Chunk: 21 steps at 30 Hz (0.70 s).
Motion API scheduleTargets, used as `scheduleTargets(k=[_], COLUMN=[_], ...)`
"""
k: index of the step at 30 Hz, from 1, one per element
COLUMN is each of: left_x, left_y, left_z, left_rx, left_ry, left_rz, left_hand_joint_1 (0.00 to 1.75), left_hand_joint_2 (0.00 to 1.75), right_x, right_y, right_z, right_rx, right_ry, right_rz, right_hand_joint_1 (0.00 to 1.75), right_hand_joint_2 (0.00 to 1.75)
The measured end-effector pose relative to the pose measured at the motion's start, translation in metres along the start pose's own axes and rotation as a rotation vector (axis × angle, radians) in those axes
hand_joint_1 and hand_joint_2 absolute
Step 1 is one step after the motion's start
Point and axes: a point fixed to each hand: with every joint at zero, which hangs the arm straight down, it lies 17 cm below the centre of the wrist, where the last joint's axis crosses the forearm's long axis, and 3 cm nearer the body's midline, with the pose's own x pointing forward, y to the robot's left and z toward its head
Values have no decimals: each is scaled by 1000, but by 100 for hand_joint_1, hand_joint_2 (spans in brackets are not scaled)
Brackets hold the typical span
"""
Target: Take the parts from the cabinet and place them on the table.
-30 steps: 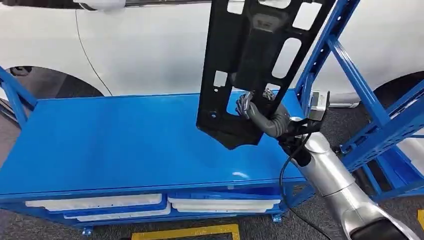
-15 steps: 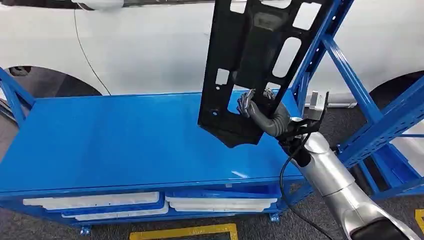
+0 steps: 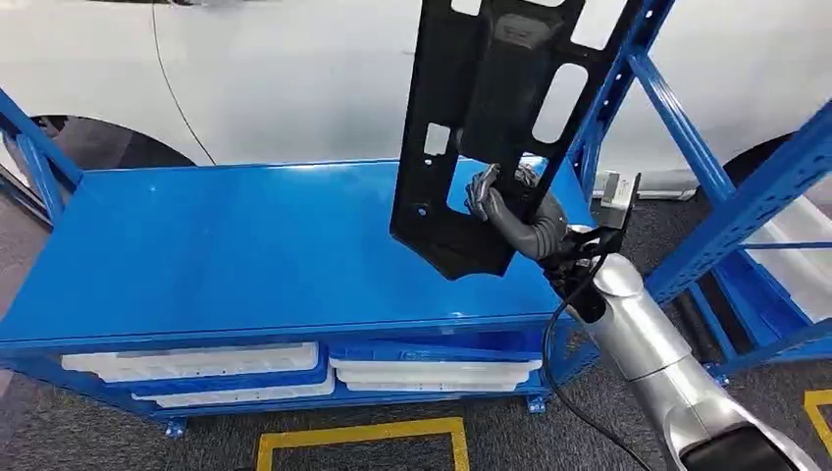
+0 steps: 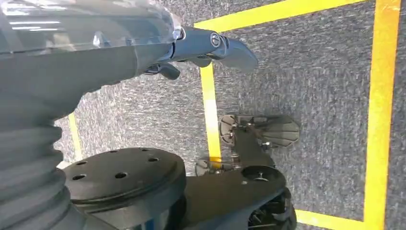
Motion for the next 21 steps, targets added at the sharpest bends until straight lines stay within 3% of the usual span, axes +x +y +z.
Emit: scheduleTargets(k=[21], left_x=[4], left_y=[0], left_z=[-1], left_rx=[-3], left_ry=[2], left_rz=[-11], left_hand_joint_1=[0], left_hand_joint_2=[175], right_x=[-4], right_y=[5], right_z=[5], right_rx=[-16], right_ry=[-11], right_rz=[-2], right_hand_joint_1=[175], right_hand_joint_2=[175])
